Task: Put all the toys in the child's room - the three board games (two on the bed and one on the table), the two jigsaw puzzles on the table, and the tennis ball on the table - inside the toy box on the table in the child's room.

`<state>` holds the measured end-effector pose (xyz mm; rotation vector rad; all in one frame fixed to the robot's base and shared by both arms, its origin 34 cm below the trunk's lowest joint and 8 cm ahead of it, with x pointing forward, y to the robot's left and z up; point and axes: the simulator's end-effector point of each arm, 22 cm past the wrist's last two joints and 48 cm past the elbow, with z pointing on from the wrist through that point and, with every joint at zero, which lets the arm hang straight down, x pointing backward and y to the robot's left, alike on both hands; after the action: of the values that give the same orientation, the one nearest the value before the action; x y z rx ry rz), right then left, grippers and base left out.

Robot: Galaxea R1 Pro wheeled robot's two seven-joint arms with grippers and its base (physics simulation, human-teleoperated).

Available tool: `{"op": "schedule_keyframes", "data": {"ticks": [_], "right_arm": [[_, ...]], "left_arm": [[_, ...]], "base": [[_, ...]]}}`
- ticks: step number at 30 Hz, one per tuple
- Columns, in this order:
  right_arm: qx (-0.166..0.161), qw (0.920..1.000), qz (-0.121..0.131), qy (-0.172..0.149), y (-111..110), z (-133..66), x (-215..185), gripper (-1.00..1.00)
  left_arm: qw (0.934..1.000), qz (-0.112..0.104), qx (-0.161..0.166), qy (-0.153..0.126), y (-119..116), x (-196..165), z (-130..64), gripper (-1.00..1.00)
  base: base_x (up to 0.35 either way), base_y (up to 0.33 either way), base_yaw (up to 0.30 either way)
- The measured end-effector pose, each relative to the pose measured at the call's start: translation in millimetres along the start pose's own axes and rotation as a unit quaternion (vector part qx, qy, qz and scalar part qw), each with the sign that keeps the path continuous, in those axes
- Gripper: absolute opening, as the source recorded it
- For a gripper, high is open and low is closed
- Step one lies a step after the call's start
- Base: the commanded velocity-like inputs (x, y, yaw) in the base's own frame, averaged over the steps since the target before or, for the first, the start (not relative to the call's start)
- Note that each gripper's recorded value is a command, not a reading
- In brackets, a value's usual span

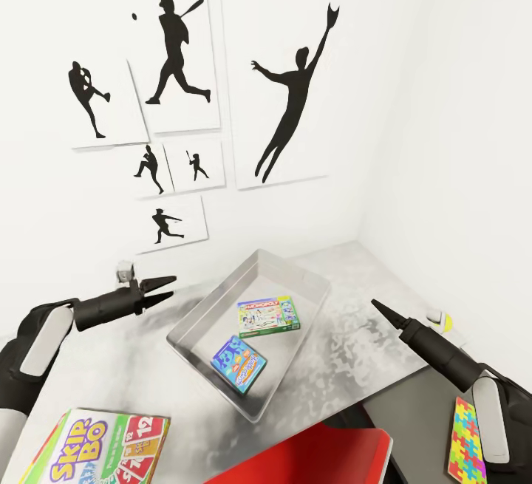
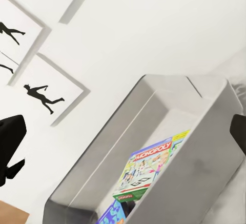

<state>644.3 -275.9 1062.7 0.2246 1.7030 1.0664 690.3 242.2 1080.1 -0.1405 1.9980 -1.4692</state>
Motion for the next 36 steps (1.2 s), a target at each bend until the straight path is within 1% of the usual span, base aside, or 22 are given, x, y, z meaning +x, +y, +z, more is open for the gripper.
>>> {"op": "schedule_keyframes", "data": {"ticks": [1, 2, 4, 6, 7, 11, 17, 23, 36], "right_arm": [[0.0, 1.0, 0.0, 0.0, 0, 0.1, 0, 1.0], [0.0, 1.0, 0.001, 0.0, 0, 0.3, 0, 1.0], [-0.001, 1.0, 0.001, 0.0, 1, 0.6, 1, 1.0], [-0.001, 1.0, 0.002, -0.001, 1, 0.8, 1, 1.0], [-0.001, 1.0, 0.002, -0.001, 1, 0.9, 1, 1.0], [-0.002, 1.0, 0.003, -0.001, 1, 1.5, 2, 1.0], [-0.003, 1.0, 0.004, -0.001, 2, 2.3, 3, 1.0], [-0.003, 1.0, 0.004, -0.001, 2, 2.3, 3, 1.0], [-0.004, 1.0, 0.004, -0.001, 3, 2.4, 2, 1.0]], "left_arm": [[1.0, 0.0, 0.001, 0.0, 1, 0, -5.5, 1.0], [1.0, 0.001, 0.008, 0.0, 0, -1, -15.7, 1.0], [0.9999, 0.002, 0.017, 0.0, -3, -3, -24.8, 1.0], [0.9996, 0.004, 0.027, 0.001, -7, -3, -31.7, 1.0], [0.9992, 0.005, 0.039, 0.002, -11, -3, -36.5, 1.0], [0.9984, 0.006, 0.056, 0.002, -17, -3, -44.9, 1.0], [0.998, 0.006, 0.063, 0.001, -18, -2, -49.5, 1.0], [0.9979, 0.006, 0.064, 0.001, -19, -2, -50.0, 1.0], [0.9979, 0.006, 0.064, 0.001, -19, -1, -49.6, 1.0]], "base": [[0.0, 0.0, 0.0], [0.0, 0.0, 0.0], [0.0, 0.0, 0.0], [0.0, 0.0, 0.0], [0.0, 0.0, 0.0], [0.0, 0.0, 0.0], [0.0, 0.0, 0.0], [-0.003, 0.0, 0.0], [-0.067, 0.0, 0.0]]}}
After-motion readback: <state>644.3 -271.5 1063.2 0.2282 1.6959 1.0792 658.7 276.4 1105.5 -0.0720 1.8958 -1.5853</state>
